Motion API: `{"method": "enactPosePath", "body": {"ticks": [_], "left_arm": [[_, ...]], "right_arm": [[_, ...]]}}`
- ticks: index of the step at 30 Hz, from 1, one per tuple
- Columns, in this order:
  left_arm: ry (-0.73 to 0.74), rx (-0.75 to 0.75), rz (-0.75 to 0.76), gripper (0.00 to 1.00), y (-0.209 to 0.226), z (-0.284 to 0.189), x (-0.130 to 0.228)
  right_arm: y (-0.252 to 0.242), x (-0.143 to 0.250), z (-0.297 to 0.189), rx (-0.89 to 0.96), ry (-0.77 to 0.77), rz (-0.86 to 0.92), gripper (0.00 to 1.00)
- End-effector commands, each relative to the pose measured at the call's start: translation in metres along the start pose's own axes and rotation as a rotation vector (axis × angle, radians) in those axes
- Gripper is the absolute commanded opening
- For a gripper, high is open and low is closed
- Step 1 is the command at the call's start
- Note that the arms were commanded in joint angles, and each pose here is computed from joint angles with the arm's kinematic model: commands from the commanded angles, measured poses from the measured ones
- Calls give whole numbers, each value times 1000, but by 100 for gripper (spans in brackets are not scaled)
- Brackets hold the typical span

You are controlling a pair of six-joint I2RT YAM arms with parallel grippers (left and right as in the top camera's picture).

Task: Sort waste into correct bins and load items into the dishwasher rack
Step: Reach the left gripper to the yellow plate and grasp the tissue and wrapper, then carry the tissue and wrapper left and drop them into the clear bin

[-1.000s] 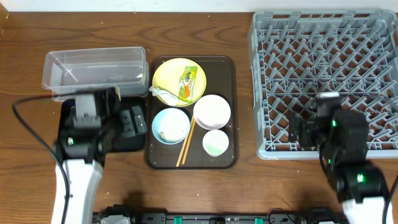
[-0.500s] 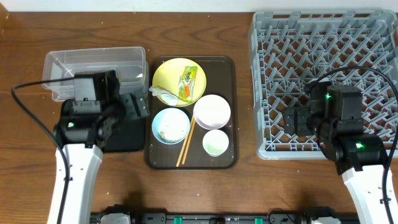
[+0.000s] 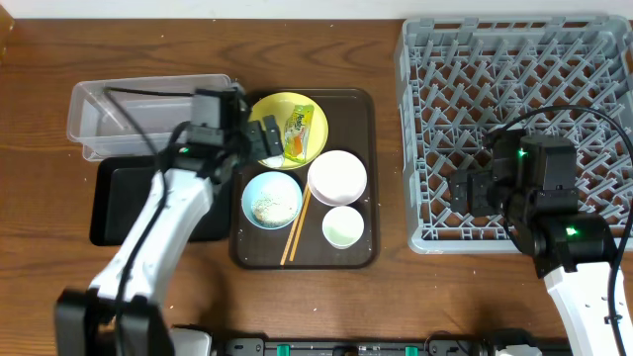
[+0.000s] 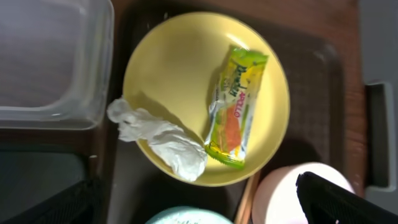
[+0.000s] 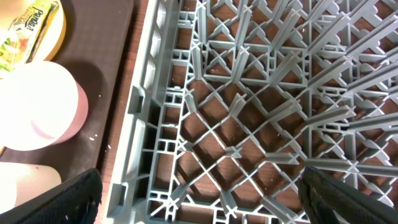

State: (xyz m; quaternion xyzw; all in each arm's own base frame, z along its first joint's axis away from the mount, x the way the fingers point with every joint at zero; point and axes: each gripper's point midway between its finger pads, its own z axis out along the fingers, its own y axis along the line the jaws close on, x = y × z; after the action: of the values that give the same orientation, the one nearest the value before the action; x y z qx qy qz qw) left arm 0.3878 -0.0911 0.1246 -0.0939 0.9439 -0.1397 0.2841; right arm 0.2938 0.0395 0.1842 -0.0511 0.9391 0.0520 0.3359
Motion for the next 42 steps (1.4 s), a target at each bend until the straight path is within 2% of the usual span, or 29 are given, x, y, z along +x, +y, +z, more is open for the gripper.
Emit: {"method": "enactPosePath", "body": {"ticks": [1, 11, 20, 23, 24, 26, 36, 38, 42], "left_arm": [[8, -34, -57, 99, 1, 22, 0], [62, -41, -67, 95, 0, 70, 17], [107, -68, -68, 91, 8, 88, 31], [104, -66, -68, 83, 8, 90, 30], [100, -64, -68, 76, 7, 90, 29], [98, -63, -68, 69, 7, 92, 29], [147, -88, -76, 68, 16, 106, 44], [143, -87, -76, 62, 16, 106, 43], [133, -81, -75, 44, 14, 103, 40]], "right_arm": [[0, -8, -5, -4, -24, 18, 99], [0, -8, -5, -4, -24, 18, 99], [0, -8, -5, -3, -23, 18, 99], [0, -7, -5, -4, -20, 18, 99], [0, -8, -5, -4, -21, 18, 99], [0, -7, -5, -3, -20, 18, 99], [0, -6, -5, -3, -13, 19, 99], [0, -5, -5, -3, -12, 19, 99], [0, -5, -5, -3, -9, 19, 99]]}}
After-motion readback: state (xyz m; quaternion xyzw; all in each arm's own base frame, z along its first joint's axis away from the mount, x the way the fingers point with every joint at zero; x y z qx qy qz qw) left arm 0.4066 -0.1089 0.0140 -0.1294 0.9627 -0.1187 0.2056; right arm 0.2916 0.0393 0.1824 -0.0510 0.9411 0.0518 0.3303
